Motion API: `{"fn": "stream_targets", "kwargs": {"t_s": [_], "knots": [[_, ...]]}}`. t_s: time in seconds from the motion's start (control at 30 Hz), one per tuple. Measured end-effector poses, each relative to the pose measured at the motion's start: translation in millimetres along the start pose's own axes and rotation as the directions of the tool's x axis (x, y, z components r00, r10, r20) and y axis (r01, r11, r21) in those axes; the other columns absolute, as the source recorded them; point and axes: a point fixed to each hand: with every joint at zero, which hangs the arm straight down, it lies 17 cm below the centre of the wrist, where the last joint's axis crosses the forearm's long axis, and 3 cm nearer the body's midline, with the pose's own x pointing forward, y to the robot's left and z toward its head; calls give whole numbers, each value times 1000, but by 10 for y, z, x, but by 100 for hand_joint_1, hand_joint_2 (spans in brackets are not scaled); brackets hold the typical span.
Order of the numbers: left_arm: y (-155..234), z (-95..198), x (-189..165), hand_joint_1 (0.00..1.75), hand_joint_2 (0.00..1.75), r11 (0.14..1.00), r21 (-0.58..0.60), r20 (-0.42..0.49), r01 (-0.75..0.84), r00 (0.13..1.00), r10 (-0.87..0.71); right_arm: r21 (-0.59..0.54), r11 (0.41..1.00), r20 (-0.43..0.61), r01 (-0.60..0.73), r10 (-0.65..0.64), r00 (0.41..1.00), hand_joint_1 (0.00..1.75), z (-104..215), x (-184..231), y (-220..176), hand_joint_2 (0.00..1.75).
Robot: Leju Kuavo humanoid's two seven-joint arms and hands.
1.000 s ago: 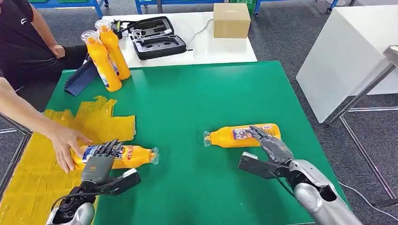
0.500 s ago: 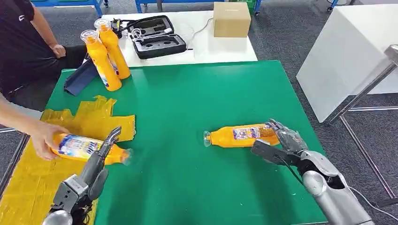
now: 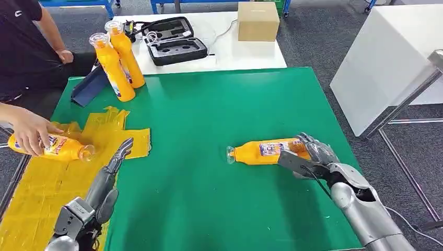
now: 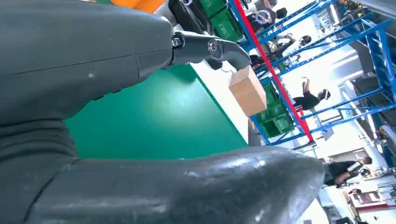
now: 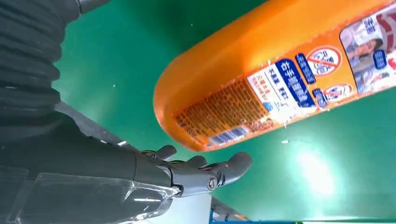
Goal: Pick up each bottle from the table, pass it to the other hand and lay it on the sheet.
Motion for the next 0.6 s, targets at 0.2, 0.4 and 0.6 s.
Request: {"fn": "stream_targets", "kwargs": {"t_s": [0.2, 0.4, 0.6], "knots": [[-2, 3, -1, 0, 0, 1000, 0, -1, -1, 1000, 1, 7, 1000, -7, 4, -4, 1000, 0, -9, -17, 38, 175], [-8, 6, -2, 0, 0, 1000, -1, -1, -2, 1000, 2, 7, 1000, -8, 4, -4, 1000, 0, -29, -8, 37, 175], [-38, -27, 35, 0, 0, 1000, -10, 8, -19, 1000, 19, 12, 1000, 14, -19, 19, 1000, 0, -143, 165, 23, 175]]}}
